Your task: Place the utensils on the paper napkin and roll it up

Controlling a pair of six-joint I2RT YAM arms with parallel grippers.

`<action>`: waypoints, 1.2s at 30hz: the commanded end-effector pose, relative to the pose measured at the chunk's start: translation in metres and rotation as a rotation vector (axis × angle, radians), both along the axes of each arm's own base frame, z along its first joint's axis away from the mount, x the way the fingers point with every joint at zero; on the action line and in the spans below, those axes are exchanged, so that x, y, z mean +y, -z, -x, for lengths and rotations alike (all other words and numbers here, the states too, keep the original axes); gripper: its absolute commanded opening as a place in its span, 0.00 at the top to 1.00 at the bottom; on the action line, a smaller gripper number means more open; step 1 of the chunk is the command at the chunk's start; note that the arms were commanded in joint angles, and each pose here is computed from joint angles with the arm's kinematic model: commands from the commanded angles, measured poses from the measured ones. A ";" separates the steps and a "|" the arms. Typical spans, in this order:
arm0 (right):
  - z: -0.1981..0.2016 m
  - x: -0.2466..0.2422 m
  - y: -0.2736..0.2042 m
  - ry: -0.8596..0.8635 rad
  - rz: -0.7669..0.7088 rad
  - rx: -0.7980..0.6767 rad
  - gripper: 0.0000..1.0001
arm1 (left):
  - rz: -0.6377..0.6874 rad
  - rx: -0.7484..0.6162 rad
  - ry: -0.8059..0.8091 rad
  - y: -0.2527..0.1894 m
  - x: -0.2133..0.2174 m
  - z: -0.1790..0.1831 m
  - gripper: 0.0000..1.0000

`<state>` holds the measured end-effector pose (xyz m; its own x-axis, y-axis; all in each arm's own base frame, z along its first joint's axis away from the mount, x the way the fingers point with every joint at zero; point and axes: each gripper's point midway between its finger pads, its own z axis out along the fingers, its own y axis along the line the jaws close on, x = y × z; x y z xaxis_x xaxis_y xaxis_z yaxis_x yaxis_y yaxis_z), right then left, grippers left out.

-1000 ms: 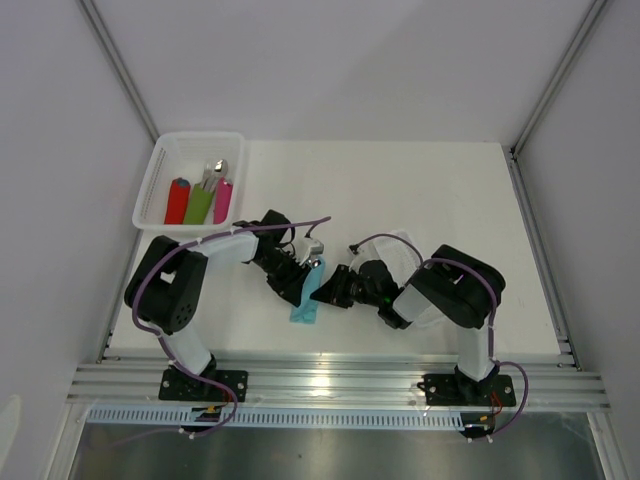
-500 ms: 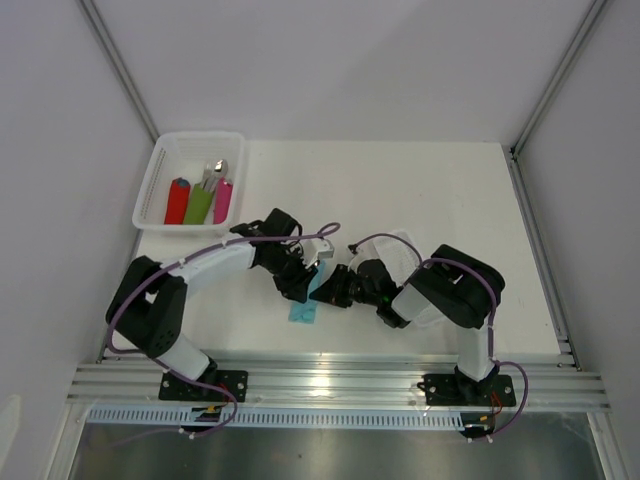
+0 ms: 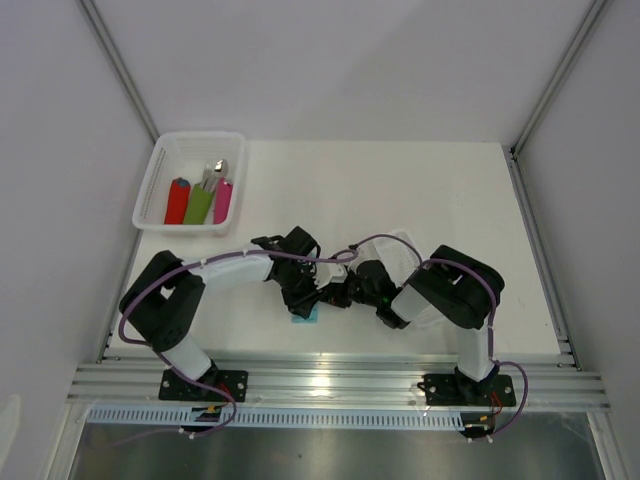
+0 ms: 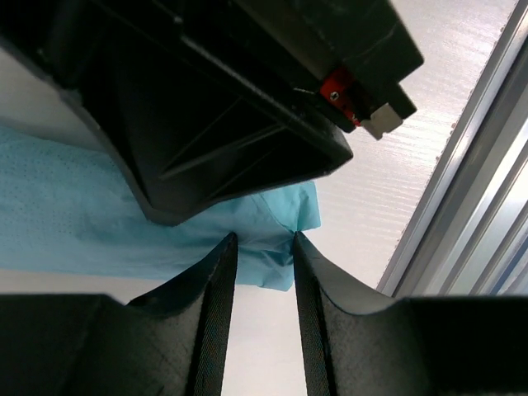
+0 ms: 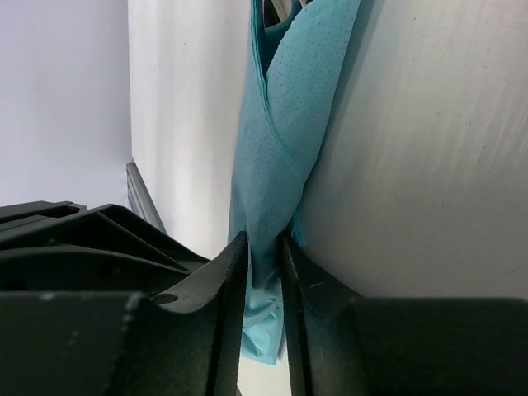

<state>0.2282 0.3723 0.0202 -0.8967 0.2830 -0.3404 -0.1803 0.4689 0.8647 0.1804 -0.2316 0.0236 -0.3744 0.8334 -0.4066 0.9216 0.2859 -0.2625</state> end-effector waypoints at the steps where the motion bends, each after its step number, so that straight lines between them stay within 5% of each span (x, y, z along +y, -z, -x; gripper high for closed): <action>1: 0.007 -0.017 0.034 0.040 0.114 0.057 0.73 | -0.045 -0.042 0.037 0.013 0.003 -0.002 0.62; 6: 0.006 -0.023 0.034 0.060 0.137 0.067 0.58 | -0.075 -0.035 0.035 0.022 0.009 0.000 0.63; 13: 0.006 -0.024 0.038 0.073 0.148 0.098 0.53 | -0.044 -0.027 0.054 0.021 0.006 0.006 0.63; 19: 0.008 -0.027 0.051 0.097 0.160 0.147 0.60 | -0.034 -0.033 0.062 0.021 0.007 0.007 0.61; 23: 0.008 -0.032 0.056 0.120 0.184 0.158 0.80 | 0.008 -0.055 0.080 0.007 0.002 0.007 0.60; 36: 0.008 -0.030 0.054 0.108 0.172 0.150 0.80 | 0.125 -0.156 0.076 -0.040 -0.019 -0.010 0.63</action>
<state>0.2315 0.3693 0.0184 -0.8964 0.3480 -0.2744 -0.0841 0.4743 0.8763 0.1833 -0.2396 0.0529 -0.2719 0.8105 -0.5188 0.9619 0.2126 -0.1720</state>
